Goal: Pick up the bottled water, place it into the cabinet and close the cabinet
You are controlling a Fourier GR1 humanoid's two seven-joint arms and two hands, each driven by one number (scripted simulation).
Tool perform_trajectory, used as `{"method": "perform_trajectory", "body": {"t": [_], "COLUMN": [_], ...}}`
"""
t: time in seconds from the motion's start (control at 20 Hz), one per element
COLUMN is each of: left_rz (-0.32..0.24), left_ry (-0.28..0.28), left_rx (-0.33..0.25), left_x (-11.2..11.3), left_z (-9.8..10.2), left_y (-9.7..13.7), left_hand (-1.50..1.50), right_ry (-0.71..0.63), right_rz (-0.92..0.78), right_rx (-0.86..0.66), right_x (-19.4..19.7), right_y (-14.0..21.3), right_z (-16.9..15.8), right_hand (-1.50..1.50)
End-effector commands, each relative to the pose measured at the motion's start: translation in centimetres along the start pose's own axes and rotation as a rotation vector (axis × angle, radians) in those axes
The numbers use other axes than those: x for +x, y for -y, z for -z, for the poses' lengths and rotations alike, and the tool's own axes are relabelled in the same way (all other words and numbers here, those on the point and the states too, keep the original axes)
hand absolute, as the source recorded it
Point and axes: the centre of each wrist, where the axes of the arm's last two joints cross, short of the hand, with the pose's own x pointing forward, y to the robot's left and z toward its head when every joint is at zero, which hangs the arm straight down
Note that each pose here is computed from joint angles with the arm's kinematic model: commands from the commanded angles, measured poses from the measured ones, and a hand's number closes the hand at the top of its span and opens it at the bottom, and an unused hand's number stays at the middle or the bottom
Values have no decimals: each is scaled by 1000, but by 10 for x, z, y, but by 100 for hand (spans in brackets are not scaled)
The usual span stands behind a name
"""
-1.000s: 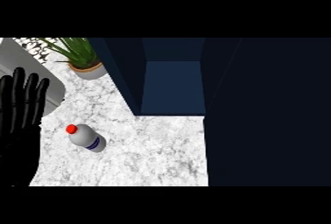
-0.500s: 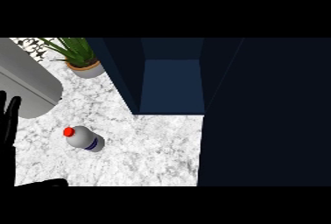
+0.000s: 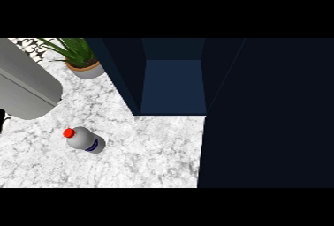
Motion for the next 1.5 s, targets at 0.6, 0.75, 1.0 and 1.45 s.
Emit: {"method": "perform_trajectory", "body": {"t": [0.6,0.75,1.0,1.45], "left_rz": [5,19,63,79], "left_ry": [-48,-47,-52,-80], "left_rx": [46,49,47,84], "left_x": [22,17,-2,-16], "left_z": [6,-6,-1,6], "left_y": [16,10,16,2], "left_hand": [-150,-150,-150,-150], "right_ry": [39,18,9,20], "right_rz": [38,36,34,27], "right_rx": [-1,-21,-10,-12], "right_x": [48,52,46,64], "right_y": [-16,-15,-19,-20], "right_z": [-17,-27,-16,-21], "right_hand": [-150,-150,-150,-150]}}
